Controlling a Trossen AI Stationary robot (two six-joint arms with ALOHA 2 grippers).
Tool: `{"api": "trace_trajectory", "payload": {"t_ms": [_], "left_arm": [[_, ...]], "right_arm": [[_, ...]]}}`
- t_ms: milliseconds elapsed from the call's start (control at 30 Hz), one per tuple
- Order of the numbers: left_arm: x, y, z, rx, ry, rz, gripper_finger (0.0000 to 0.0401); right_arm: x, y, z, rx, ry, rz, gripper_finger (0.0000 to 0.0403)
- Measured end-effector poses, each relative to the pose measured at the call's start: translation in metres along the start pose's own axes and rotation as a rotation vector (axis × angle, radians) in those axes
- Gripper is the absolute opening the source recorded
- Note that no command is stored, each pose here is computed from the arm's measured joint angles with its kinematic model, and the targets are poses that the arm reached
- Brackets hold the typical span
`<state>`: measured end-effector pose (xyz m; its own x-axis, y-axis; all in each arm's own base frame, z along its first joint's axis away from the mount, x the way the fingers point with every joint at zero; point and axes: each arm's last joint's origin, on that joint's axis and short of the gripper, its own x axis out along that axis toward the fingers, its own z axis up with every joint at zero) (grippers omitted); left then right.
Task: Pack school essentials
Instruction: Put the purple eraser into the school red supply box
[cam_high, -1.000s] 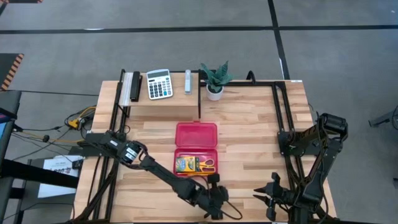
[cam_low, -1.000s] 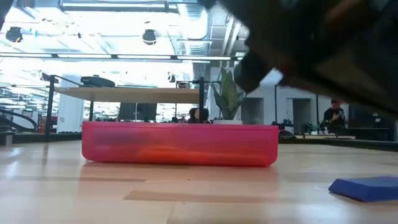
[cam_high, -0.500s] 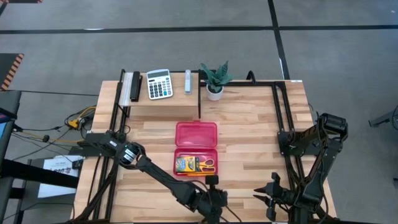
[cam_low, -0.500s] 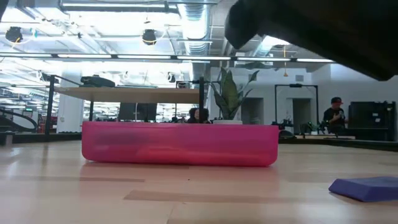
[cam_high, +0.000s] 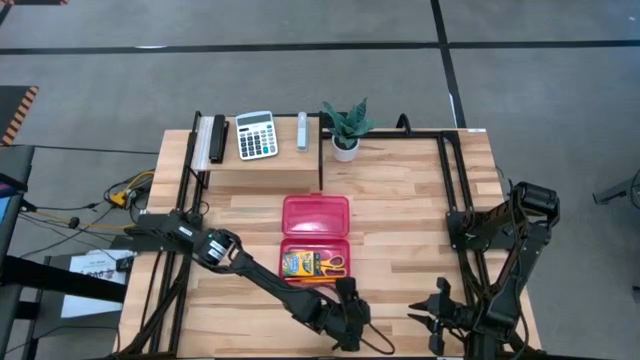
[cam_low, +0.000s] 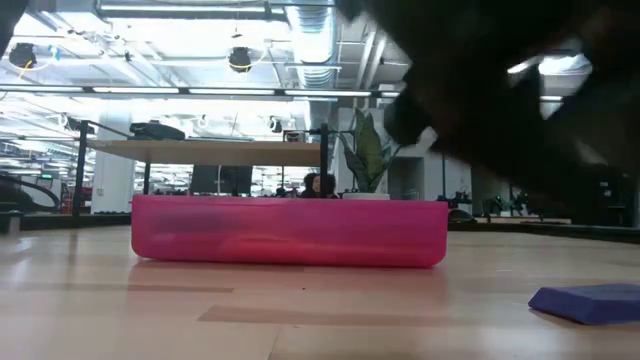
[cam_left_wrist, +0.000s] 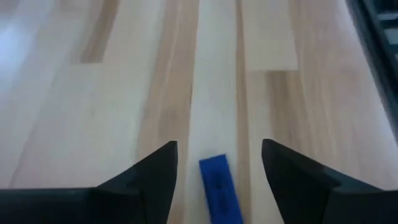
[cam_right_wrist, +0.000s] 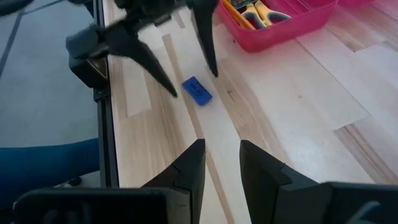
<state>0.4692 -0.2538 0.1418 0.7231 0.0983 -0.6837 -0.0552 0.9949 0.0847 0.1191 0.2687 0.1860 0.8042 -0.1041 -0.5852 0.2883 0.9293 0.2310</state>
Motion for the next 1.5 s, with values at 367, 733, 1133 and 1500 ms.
{"api": "trace_trajectory", "payload": {"t_ms": [367, 733, 1133, 1500], "left_arm": [[0.028, -0.005, -0.025, -0.060, 0.054, -0.001, 0.0181], [0.031, 0.000, -0.026, -0.074, 0.102, -0.036, 0.0016], [0.012, 0.001, 0.000, -0.021, 0.050, -0.058, 0.0002], [-0.026, 0.005, 0.021, 0.008, 0.072, 0.021, 0.0002]], "right_arm": [[-0.001, 0.000, -0.001, 0.000, 0.001, 0.007, 0.0107], [-0.001, 0.000, -0.001, 0.000, 0.001, 0.006, 0.0107], [-0.001, 0.000, -0.001, 0.000, 0.001, 0.006, 0.0107], [-0.001, 0.000, -0.001, 0.000, 0.001, 0.006, 0.0107]]}}
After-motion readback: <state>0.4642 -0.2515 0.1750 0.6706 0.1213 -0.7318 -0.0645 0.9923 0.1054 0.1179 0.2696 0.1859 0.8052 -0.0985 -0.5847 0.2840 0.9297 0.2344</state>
